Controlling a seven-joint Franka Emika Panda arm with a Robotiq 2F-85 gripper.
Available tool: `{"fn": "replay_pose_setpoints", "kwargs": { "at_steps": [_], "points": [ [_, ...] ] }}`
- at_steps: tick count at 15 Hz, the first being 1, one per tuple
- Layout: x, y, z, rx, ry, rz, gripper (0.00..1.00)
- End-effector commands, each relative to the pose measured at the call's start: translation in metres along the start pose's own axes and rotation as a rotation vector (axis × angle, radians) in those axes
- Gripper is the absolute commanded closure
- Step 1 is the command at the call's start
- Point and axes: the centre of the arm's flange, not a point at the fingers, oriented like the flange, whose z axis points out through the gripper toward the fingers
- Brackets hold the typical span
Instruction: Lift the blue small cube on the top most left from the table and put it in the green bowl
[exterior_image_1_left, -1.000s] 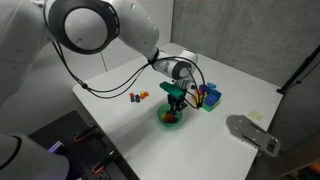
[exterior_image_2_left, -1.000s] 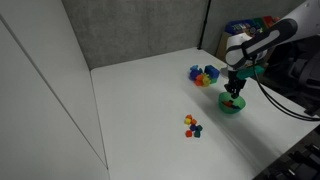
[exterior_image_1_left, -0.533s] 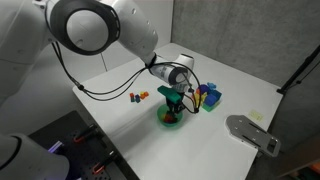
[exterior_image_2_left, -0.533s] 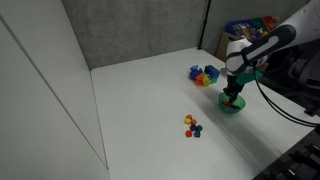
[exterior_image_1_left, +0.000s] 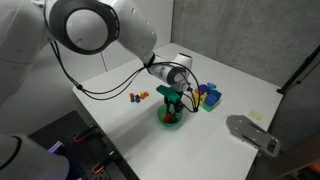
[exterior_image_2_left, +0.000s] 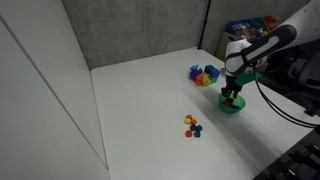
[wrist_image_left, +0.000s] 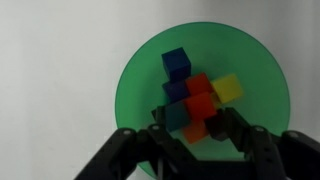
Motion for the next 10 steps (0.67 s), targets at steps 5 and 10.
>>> {"fn": "replay_pose_setpoints", "kwargs": {
  "at_steps": [5,10],
  "points": [
    [-0.023,-0.003,-0.093,0.036,0.013,-0.122,0.0],
    [-0.059,0.001,-0.152,0.044,0.005,-0.133,0.0]
  ]
}}
